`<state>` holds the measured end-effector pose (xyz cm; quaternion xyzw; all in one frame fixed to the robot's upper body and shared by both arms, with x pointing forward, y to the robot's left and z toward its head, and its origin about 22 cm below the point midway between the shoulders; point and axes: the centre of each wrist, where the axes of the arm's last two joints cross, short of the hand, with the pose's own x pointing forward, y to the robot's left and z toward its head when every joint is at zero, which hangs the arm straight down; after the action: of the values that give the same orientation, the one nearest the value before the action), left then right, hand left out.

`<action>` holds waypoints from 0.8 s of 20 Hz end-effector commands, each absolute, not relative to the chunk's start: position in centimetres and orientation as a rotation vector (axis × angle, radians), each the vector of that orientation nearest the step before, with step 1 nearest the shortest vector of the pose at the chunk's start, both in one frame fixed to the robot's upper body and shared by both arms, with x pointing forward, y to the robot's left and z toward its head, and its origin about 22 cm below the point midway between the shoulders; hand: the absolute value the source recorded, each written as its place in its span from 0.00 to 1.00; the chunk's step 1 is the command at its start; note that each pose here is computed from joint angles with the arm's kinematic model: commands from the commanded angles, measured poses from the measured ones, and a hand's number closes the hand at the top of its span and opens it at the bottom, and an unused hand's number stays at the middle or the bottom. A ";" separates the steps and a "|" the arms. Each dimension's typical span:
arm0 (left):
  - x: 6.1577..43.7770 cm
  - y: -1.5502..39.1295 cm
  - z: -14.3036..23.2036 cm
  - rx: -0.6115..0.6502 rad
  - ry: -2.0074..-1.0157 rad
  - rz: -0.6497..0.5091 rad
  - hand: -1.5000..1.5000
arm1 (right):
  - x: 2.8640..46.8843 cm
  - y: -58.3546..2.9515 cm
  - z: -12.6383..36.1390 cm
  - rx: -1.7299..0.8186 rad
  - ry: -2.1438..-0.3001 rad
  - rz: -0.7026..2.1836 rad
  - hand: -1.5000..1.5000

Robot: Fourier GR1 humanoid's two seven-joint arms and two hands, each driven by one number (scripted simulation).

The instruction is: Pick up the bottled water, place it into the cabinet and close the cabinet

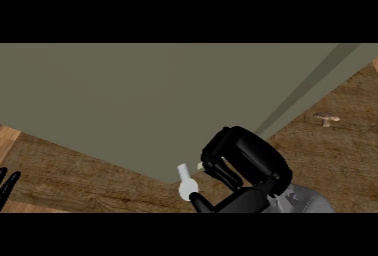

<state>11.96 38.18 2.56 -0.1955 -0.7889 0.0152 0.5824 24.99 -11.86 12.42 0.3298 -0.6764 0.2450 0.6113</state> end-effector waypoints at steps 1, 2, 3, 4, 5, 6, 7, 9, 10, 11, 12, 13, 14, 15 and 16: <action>11.1 38.5 2.1 -0.479 -1.855 0.062 0.00 | 29.9 -10.0 13.8 0.614 -1.585 0.411 1.00; 11.6 39.4 2.4 -0.469 -1.861 0.081 0.00 | 31.0 -9.7 14.0 0.584 -1.600 0.408 1.00; 11.4 38.4 1.9 -0.498 -1.836 0.080 0.00 | 32.4 -9.3 14.5 0.580 -1.597 0.399 1.00; 11.0 39.2 3.0 -0.512 -1.840 0.071 0.00 | 33.4 -9.5 14.2 0.539 -1.593 0.382 1.00; 11.4 39.7 2.3 -0.492 -1.840 0.093 0.00 | 34.5 -9.2 13.5 0.520 -1.592 0.384 1.00; 11.3 39.3 2.4 -0.480 -1.851 0.088 0.00 | 35.6 -8.5 14.7 0.517 -1.597 0.378 1.00; 10.8 39.3 2.6 -0.499 -1.849 0.094 0.00 | 36.3 -8.4 13.4 0.491 -1.594 0.396 1.00; 10.5 39.4 2.5 -0.511 -1.835 0.084 0.00 | 38.1 -8.2 14.6 0.477 -1.579 0.394 1.00; 11.1 39.9 2.7 -0.491 -1.840 0.080 0.00 | 38.7 -8.3 14.8 0.469 -1.594 0.401 1.00; 10.8 39.3 2.4 -0.490 -1.850 0.074 0.00 | 39.2 -8.4 15.5 0.472 -1.591 0.396 1.00; 10.7 39.5 2.1 -0.505 -1.855 0.061 0.00 | 39.4 -8.6 14.9 0.455 -1.597 0.394 1.00; 10.5 39.7 2.7 -0.522 -1.834 0.065 0.00 | 39.6 -10.2 13.7 0.445 -1.597 0.384 1.00; 11.5 39.0 3.2 -0.522 -1.855 0.066 0.00 | 39.5 -8.4 14.2 0.448 -1.600 0.400 1.00; 10.9 39.1 2.6 -0.496 -1.863 0.068 0.00 | 39.8 -8.8 14.3 0.453 -1.603 0.405 1.00; 11.1 38.7 2.4 -0.504 -1.864 0.073 0.00 | 40.2 -8.7 14.5 0.458 -1.599 0.410 1.00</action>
<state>11.06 39.17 2.69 -0.1956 -0.7839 0.0272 0.5887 36.19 -6.16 13.12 0.2624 -0.6810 0.2571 0.6334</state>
